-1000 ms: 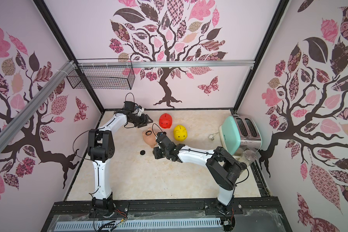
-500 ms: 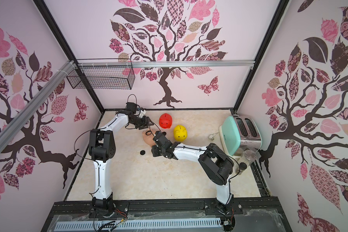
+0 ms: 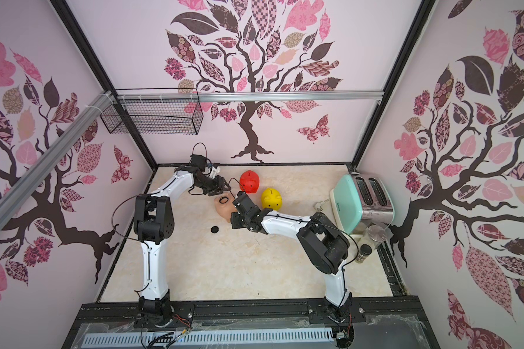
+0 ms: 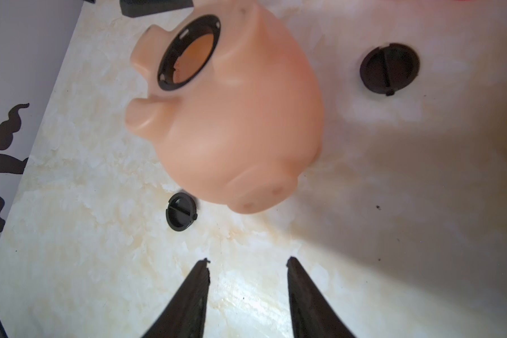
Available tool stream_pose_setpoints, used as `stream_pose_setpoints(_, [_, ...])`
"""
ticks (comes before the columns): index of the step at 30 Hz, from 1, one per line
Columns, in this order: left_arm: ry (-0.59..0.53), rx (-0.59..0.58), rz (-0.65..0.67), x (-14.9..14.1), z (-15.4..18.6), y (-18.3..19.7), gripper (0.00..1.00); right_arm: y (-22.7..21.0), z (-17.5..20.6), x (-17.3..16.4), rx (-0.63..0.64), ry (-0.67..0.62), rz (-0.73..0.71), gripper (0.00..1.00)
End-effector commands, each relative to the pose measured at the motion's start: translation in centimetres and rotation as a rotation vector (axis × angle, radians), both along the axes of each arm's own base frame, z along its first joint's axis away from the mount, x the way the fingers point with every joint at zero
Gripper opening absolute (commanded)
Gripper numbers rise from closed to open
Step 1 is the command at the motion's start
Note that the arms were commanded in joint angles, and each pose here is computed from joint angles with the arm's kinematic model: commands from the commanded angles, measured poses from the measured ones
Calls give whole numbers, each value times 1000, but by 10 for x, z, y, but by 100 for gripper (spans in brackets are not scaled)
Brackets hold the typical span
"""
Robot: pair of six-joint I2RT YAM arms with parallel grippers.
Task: Close piggy banks
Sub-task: Adjust the piggy bank at the center of the board.
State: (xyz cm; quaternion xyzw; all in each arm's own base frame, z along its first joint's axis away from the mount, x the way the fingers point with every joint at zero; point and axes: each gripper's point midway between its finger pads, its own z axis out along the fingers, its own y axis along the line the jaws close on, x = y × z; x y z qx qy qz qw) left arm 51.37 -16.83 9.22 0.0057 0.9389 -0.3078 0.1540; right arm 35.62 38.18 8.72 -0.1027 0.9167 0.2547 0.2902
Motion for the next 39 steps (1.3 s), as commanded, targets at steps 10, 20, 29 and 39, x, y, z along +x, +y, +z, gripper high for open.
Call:
stream_pose_setpoints(10, [1,51,-18,-6,-2,7,53,-1,5,21,-4,11,-23,47])
stream_pose_setpoints(20, [2,77,-28,-13,1,11,52,-9,5,32,-8,12,-41,46])
stream_pose_setpoints(29, [2,109,-22,-16,1,16,54,-9,6,38,-17,6,-42,46])
stream_pose_setpoints(39, [5,116,11,-11,1,28,55,-13,22,35,-15,-21,-35,46])
